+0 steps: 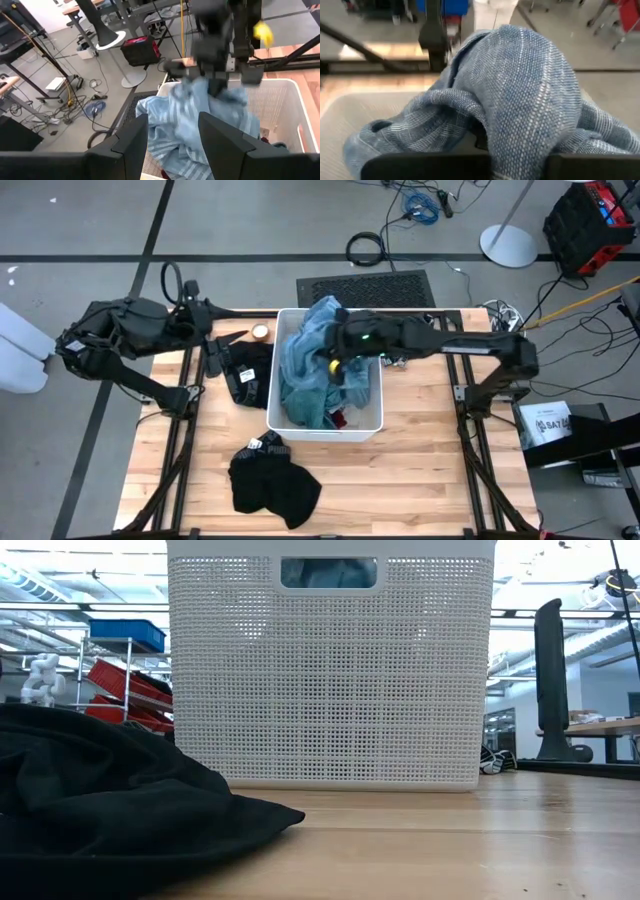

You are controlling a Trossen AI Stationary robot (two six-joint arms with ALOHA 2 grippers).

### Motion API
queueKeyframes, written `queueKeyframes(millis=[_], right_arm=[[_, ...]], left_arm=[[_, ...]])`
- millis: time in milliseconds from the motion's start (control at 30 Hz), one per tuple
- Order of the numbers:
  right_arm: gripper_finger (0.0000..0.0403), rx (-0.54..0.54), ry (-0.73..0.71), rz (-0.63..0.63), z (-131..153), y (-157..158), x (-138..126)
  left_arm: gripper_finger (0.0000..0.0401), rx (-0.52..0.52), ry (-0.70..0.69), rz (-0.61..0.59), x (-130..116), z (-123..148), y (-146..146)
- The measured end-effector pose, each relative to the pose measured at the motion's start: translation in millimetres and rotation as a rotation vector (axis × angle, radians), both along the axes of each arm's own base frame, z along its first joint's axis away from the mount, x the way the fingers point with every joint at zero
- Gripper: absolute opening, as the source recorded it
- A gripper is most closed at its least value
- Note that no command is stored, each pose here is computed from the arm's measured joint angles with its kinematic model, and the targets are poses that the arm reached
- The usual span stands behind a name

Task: Sort clothes
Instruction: Put the blue patterned shirt into the laundry bin

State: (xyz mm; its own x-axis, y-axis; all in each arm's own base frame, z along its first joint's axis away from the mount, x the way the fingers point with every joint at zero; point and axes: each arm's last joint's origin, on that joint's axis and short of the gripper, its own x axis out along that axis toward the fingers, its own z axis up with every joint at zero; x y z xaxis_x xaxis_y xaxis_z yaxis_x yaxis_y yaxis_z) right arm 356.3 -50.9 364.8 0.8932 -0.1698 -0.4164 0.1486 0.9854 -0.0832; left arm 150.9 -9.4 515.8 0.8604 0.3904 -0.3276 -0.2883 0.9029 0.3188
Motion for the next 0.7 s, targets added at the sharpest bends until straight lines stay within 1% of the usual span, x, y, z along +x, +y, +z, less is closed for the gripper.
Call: queueKeyframes(millis=[67,133,267,333,400,467,567,633,700], right_arm=[[0.0006,-0.004,0.062,0.004,-19.0,-2.5,12.8],[0.0007,-0.008,0.16,0.004,-40.6,-6.5,21.5],[0.0007,0.007,0.385,-0.008,-79.0,-15.1,26.1],[0.0007,-0.015,0.49,-0.052,-92.6,-19.2,24.2],[0.0007,-0.061,0.564,-0.121,-101.3,-23.3,22.5],[0.0007,-0.083,0.604,-0.17,-107.6,-28.2,22.2],[0.0007,-0.076,0.628,-0.184,-116.4,-32.3,25.1],[0.0008,-0.063,0.642,-0.17,-123.1,-32.4,28.2],[0.0008,-0.013,0.65,-0.117,-130.6,-31.4,31.5]], left_arm=[[0.0184,-0.013,-0.002,0.005,-0.1,-0.3,0.0],[0.0184,-0.014,0.002,0.005,-0.3,-0.8,0.0],[0.0184,-0.021,-0.001,0.008,-0.3,-0.8,0.0],[0.0184,-0.033,-0.006,0.012,-0.3,-0.8,0.0],[0.0184,-0.035,-0.002,0.014,-0.5,-1.3,0.1],[0.0184,-0.035,-0.001,0.014,-0.6,-1.3,0.1],[0.0184,-0.035,-0.001,0.014,-0.6,-1.3,0.1],[0.0184,-0.035,-0.001,0.014,-0.6,-1.3,0.1],[0.0184,-0.035,-0.002,0.014,-0.6,-1.3,0.1]])
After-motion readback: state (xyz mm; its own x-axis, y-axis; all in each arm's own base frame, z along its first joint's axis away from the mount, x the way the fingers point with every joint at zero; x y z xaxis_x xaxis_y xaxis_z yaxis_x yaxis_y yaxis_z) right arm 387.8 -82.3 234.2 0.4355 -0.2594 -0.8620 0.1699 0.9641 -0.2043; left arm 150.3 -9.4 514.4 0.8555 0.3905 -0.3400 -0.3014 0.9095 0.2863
